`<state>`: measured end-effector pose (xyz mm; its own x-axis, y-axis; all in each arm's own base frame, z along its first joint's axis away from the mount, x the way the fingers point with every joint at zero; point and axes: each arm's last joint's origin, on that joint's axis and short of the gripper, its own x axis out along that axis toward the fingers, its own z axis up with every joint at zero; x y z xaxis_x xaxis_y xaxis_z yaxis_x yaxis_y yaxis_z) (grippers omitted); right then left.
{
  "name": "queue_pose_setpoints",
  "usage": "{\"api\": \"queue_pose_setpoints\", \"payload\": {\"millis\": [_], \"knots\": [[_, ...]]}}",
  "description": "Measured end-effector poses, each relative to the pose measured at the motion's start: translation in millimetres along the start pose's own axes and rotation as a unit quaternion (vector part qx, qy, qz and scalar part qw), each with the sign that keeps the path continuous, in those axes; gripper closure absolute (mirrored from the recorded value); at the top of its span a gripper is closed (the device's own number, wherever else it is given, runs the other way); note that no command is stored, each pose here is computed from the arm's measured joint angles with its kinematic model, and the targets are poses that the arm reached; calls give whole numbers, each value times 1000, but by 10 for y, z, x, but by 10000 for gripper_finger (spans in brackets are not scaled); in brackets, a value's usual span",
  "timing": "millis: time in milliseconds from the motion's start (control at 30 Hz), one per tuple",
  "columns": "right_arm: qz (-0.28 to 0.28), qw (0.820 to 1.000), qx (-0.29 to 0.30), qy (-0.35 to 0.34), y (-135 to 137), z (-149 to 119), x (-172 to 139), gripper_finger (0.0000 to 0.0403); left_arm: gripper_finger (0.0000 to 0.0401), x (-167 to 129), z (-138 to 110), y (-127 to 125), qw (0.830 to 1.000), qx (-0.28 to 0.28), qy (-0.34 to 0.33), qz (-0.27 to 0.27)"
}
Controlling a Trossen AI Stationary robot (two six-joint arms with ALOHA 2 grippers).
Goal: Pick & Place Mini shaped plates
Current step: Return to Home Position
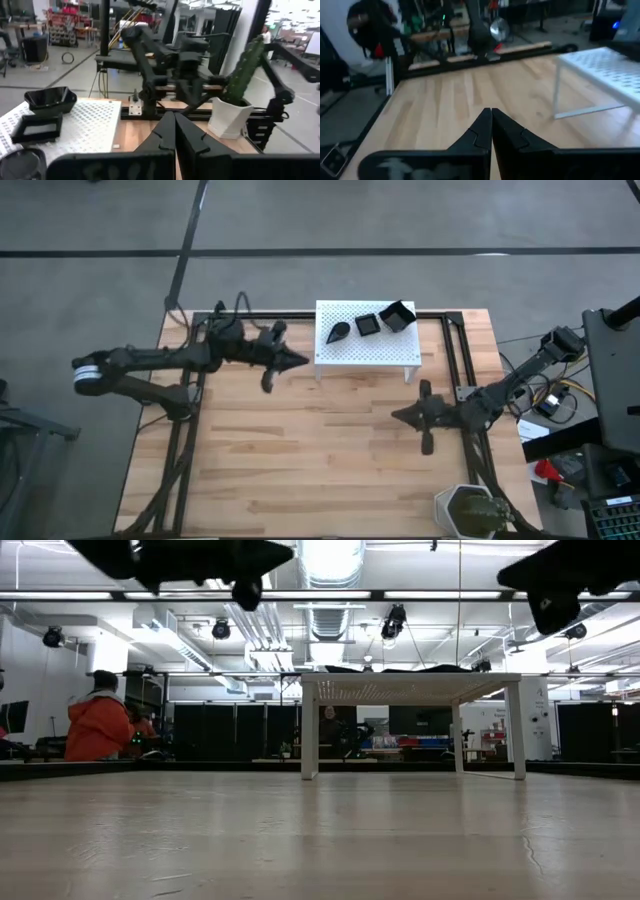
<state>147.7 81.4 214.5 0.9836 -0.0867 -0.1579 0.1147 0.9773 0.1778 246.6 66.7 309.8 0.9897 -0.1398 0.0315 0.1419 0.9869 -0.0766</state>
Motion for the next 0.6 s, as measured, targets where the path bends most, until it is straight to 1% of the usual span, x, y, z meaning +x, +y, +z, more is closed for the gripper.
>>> {"api": "queue_pose_setpoints", "payload": {"millis": [67,100,200,267,333,400,433,533,600], "knots": [[11,1000,-5,-11,-76,-43,-76,395,401,-82,-117,-62,1000,6,-11,-6],[25,1000,-11,-13,-104,-67,-109,395,401,-122,-167,-89,1000,9,-15,-11],[84,996,-34,-23,-160,-118,-196,395,401,-237,-264,-170,998,1,-26,-62],[122,991,-36,-45,-188,-131,-248,395,401,-308,-369,-230,997,-7,-34,-76],[138,987,-37,-73,-221,-131,-296,395,401,-378,-486,-284,996,-6,-41,-84],[142,985,-42,-88,-262,-161,-333,395,401,-458,-593,-332,995,-16,-49,-88],[140,985,-40,-93,-285,-175,-349,395,401,-496,-642,-354,995,-27,-55,-81],[129,986,-30,-105,-347,-229,-379,395,401,-558,-802,-438,996,-53,-56,-36],[128,985,-29,-111,-376,-273,-394,395,401,-579,-860,-512,997,-56,-58,-18]]}}
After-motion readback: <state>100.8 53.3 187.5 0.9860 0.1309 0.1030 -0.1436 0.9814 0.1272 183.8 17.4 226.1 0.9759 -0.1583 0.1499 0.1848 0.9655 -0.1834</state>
